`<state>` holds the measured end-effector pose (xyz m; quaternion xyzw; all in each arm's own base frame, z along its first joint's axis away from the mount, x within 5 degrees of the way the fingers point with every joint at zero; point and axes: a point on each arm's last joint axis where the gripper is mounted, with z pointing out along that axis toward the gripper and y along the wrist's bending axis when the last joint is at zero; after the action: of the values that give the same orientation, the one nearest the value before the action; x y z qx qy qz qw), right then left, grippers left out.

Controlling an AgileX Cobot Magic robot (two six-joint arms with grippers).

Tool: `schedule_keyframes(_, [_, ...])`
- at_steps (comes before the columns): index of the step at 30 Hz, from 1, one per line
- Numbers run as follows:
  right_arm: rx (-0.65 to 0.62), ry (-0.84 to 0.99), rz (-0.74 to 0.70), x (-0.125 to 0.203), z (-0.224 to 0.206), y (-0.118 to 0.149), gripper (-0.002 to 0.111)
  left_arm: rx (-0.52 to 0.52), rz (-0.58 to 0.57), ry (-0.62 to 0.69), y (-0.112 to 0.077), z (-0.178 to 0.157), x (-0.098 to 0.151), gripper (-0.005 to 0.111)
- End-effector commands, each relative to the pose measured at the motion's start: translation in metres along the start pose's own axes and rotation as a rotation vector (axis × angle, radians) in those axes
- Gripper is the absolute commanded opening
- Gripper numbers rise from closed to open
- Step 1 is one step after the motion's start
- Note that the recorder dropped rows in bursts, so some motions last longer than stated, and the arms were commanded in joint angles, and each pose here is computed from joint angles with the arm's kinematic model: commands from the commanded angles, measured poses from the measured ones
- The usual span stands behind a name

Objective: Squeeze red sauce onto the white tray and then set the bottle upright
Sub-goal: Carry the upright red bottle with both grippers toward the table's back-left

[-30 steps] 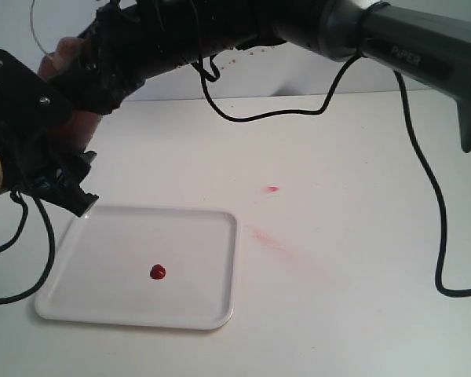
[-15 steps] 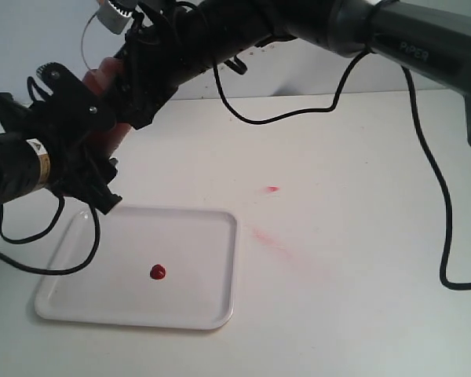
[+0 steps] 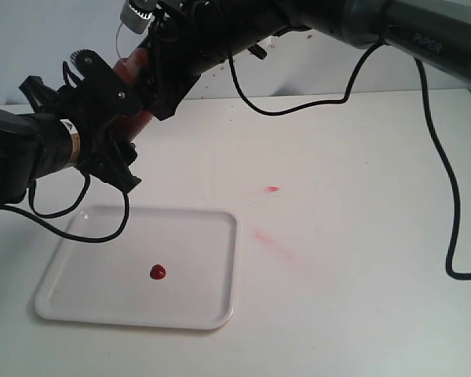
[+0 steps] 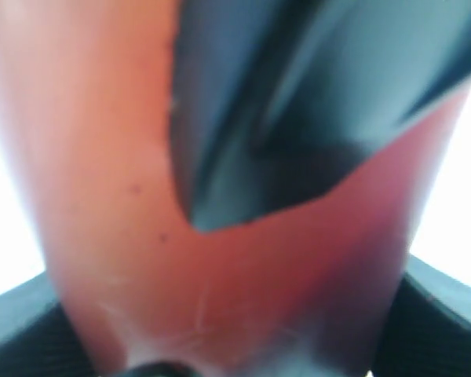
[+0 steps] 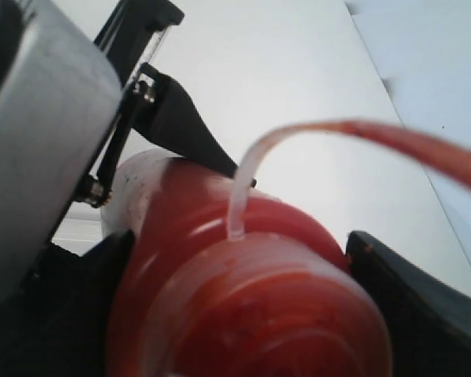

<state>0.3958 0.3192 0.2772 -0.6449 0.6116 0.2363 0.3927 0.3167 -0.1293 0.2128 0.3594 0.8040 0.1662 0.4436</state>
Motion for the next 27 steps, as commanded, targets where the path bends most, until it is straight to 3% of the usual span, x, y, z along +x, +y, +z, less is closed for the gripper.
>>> schedule_keyframes(1, [-0.242, 0.074, -0.092, 0.003, 0.023, 0.038, 0.0, -0.065, 0.028, -0.075, 0.015, -0.007, -0.023, 0.0])
schedule_keyframes(5, [-0.231, 0.06, -0.084, 0.001, 0.024, 0.037, 0.001, -0.067, -0.002, -0.077, 0.015, -0.008, -0.023, 0.0])
schedule_keyframes(14, [-0.201, -0.025, -0.074, -0.017, 0.016, 0.032, 0.03, -0.082, -0.019, -0.073, 0.017, -0.008, -0.023, 0.0])
schedule_keyframes(16, [-0.196, -0.046, -0.07, -0.021, 0.014, 0.031, 0.039, -0.099, -0.02, -0.066, 0.018, -0.008, -0.022, 0.0])
schedule_keyframes(22, [-0.195, -0.111, -0.006, -0.029, 0.012, 0.031, 0.081, -0.089, -0.094, -0.071, 0.019, -0.007, -0.022, 0.0])
schedule_keyframes(27, [-0.139, -0.144, 0.034, -0.042, -0.011, 0.024, 0.083, -0.014, -0.203, -0.074, 0.028, -0.001, -0.013, 0.0])
